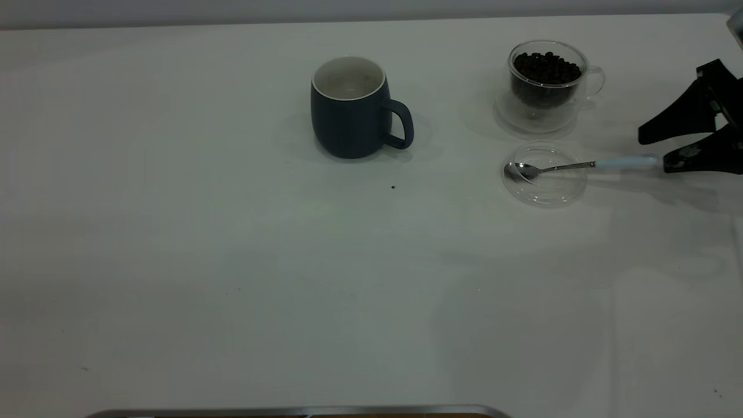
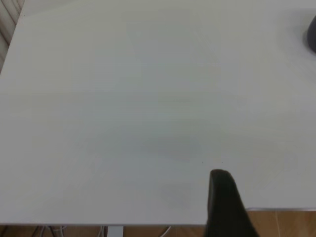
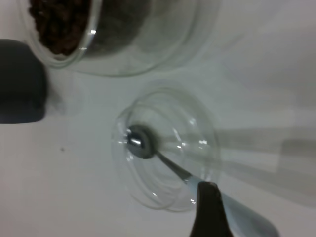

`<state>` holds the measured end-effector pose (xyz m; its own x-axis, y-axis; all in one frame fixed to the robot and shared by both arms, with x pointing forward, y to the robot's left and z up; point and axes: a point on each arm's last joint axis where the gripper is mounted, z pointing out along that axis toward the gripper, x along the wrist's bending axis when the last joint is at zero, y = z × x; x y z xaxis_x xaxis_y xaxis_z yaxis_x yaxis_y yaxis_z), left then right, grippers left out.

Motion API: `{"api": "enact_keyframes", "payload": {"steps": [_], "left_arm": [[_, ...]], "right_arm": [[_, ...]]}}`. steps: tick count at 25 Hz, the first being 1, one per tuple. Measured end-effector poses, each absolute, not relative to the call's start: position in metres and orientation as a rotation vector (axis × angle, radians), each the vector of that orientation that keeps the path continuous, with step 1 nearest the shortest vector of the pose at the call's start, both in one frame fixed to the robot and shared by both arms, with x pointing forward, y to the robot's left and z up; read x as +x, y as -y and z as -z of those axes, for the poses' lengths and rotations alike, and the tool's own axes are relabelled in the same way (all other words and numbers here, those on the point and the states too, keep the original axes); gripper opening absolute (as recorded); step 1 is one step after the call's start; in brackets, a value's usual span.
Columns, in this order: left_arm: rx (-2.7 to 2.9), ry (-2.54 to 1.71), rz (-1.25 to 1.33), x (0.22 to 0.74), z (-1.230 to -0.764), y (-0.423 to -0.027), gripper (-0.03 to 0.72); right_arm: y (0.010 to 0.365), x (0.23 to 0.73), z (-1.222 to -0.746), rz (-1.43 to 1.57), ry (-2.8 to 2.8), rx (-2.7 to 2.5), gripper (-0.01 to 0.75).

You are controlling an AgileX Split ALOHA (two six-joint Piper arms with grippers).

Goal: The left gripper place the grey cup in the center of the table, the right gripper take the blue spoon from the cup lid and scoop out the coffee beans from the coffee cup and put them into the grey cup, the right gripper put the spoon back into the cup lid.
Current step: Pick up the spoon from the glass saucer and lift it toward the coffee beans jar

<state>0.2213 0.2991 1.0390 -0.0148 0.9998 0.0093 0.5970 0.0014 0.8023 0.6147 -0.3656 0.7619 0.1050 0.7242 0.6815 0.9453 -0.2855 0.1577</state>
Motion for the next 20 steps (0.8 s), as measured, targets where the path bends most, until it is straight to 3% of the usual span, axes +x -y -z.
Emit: {"api": "enact_keyframes", "payload": {"steps": [20], "left_arm": [[1.659,-1.676,-0.851,0.221,-1.039,-0.299,0.507]], "right_arm": [[0.358,0.613,-0.745,1.072,1.556,-2.003,0.577]]}}
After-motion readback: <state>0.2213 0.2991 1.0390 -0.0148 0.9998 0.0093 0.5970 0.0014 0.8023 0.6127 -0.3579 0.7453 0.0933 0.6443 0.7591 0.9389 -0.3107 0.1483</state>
